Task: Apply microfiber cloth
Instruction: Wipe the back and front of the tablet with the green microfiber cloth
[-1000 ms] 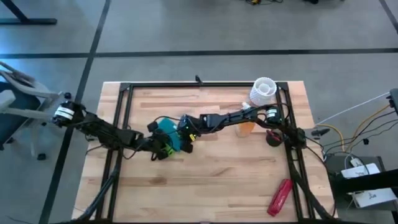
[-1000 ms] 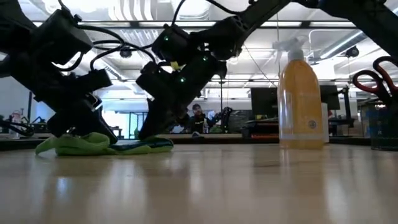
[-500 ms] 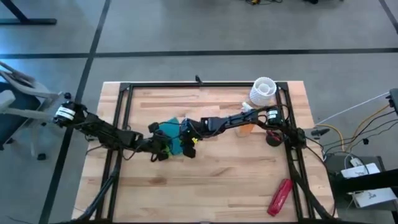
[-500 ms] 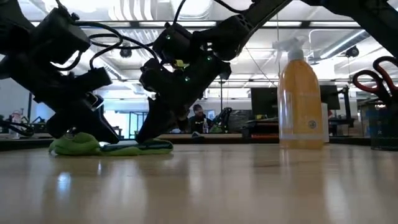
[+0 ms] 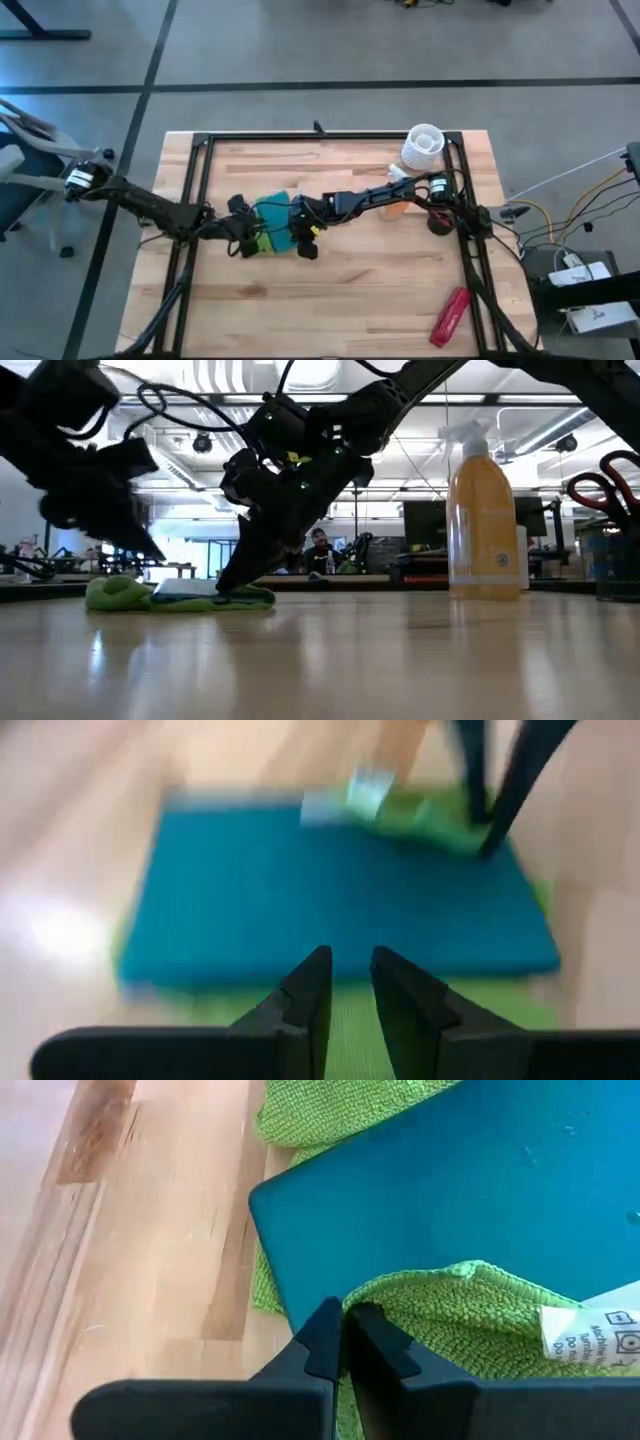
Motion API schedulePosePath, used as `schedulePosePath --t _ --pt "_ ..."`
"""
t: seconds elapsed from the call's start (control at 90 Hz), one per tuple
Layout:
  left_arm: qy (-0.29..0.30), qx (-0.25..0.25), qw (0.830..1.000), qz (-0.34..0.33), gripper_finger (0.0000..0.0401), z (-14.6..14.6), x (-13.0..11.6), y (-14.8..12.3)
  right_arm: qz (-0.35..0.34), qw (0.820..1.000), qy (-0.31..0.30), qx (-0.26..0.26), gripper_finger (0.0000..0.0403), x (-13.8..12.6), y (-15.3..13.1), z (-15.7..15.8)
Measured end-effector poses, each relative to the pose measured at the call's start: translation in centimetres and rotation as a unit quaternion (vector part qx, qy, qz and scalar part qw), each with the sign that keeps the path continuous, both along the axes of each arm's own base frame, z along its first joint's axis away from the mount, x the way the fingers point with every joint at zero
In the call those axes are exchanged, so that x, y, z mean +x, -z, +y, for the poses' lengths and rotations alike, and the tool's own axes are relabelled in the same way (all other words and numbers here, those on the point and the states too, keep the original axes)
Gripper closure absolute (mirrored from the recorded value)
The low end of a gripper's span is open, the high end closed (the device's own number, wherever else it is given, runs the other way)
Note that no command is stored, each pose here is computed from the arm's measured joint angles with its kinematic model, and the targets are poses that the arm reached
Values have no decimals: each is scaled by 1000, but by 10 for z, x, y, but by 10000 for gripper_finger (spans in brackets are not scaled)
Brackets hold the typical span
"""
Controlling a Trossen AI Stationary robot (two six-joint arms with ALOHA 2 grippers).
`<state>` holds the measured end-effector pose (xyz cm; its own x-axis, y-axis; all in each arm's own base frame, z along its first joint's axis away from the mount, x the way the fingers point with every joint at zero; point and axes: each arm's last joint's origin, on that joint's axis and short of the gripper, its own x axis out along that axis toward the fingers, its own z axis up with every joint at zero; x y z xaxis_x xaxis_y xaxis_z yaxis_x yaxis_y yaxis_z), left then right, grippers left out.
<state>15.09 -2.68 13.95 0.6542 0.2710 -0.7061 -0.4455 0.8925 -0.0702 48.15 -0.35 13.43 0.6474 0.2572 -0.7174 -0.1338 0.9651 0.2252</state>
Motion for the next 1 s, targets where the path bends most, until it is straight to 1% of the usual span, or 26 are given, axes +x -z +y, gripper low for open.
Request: schedulePosePath --t 0.067,0.156,0.211,0.289,0.456,0.522,0.611,0.667,0.733,0.767,0.811,0.933,1.0 --pt "-33 -31 999 14 342 1 -6 10 -1 1000 -11 -8 403 1 5 2" --pt "-43 -63 997 34 342 1 -10 24 -5 1000 -14 -5 403 2 6 3" --pt "-44 -75 996 33 342 1 -10 29 -5 1000 -15 -4 403 2 6 4" --pt "-41 -75 996 31 342 0 -9 36 -15 1000 -23 -10 403 3 5 6" --pt "-16 -46 999 0 342 -2 4 41 -54 997 -48 -18 403 9 8 9" --pt "-22 -37 999 -14 342 -2 8 44 -56 996 -66 -8 403 8 8 12" --pt "-34 -23 999 -22 342 -3 14 47 -60 993 -98 4 403 8 9 23" --pt "-38 -12 999 -25 342 -3 17 49 -65 991 -115 -1 403 8 9 31" --pt "-29 3 999 -35 342 -4 23 49 -81 989 -121 -4 403 10 8 36" --pt "-22 9 999 -46 342 -5 27 48 -88 989 -118 -9 403 11 7 36" --pt "-10 17 998 -57 342 -6 32 46 -93 990 -99 -27 403 12 7 34" --pt "15 37 998 -50 342 -9 41 44 -86 992 -39 -85 403 13 7 27" --pt "21 42 998 -47 342 -9 44 43 -88 991 -28 -93 403 13 6 24"
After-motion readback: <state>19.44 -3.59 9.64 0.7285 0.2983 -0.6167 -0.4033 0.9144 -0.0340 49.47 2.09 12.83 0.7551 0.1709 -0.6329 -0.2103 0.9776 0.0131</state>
